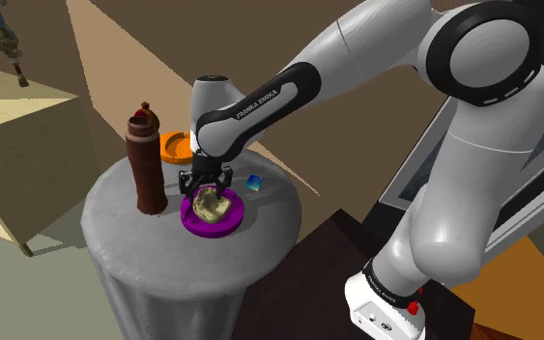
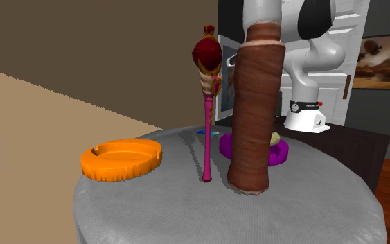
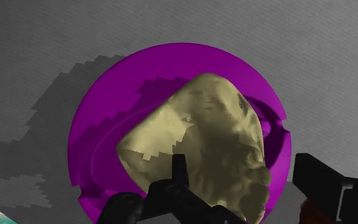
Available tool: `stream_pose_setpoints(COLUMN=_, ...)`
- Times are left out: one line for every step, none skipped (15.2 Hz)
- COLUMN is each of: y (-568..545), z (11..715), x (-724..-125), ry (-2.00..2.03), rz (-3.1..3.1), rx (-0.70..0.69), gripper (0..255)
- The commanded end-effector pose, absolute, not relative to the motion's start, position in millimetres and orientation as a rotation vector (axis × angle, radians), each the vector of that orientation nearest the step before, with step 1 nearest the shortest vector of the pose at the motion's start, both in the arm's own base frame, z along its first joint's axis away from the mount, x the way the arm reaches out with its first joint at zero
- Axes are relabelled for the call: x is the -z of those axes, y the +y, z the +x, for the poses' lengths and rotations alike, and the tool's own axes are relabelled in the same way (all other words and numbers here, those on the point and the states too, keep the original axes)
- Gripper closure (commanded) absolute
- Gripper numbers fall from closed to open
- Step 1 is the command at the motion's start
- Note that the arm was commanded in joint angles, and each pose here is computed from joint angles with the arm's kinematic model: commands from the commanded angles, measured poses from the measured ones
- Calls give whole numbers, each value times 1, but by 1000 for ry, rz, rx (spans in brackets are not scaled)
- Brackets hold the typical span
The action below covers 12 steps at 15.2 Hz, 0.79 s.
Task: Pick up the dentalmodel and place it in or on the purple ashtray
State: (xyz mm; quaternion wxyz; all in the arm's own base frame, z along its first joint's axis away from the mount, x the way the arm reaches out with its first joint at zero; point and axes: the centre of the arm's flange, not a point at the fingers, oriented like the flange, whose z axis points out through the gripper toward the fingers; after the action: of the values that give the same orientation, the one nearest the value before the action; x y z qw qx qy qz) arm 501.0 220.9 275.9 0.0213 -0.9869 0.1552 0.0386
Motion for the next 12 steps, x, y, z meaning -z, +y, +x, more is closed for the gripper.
stream_pose_setpoints(y=220, z=501, x=-275, ry=484, rz=-3060, rx=-122, gripper=0)
stream_pose_setpoints(y=220, z=502, x=-275, ry=484, rz=-3060, rx=-122, gripper=0)
stream_pose_setpoints(y=220, z=502, x=-275, ry=484, rz=-3060, rx=-122, gripper=0)
stream_pose_setpoints(y=219, z=500, x=-273, ry=485, rz=-3060, rx=-122, gripper=0)
stream_pose_setpoints(y=218, z=501, x=-286, ry=485, rz=-3060, rx=-122, gripper=0)
stream_pose_setpoints(y=217, z=501, x=-300, ry=485, rz=-3060, rx=-122, gripper=0)
stream_pose_setpoints(y=217, z=502, x=-313, ry=485, rz=-3060, rx=-122, gripper=0)
stream_pose_setpoints(y=216, z=503, x=-323, ry=485, rz=-3060, rx=-122, gripper=0)
stream_pose_setpoints(y=216, z=503, x=-323, ry=485, rz=-3060, rx=-122, gripper=0)
stream_pose_setpoints(y=216, z=503, x=-323, ry=485, rz=-3060, rx=-122, gripper=0)
stream_pose_setpoints(y=216, z=503, x=-323, ry=485, rz=-3060, rx=-122, gripper=0)
stream_pose_setpoints(y=216, z=503, x=-323, ry=485, rz=-3060, rx=-122, gripper=0)
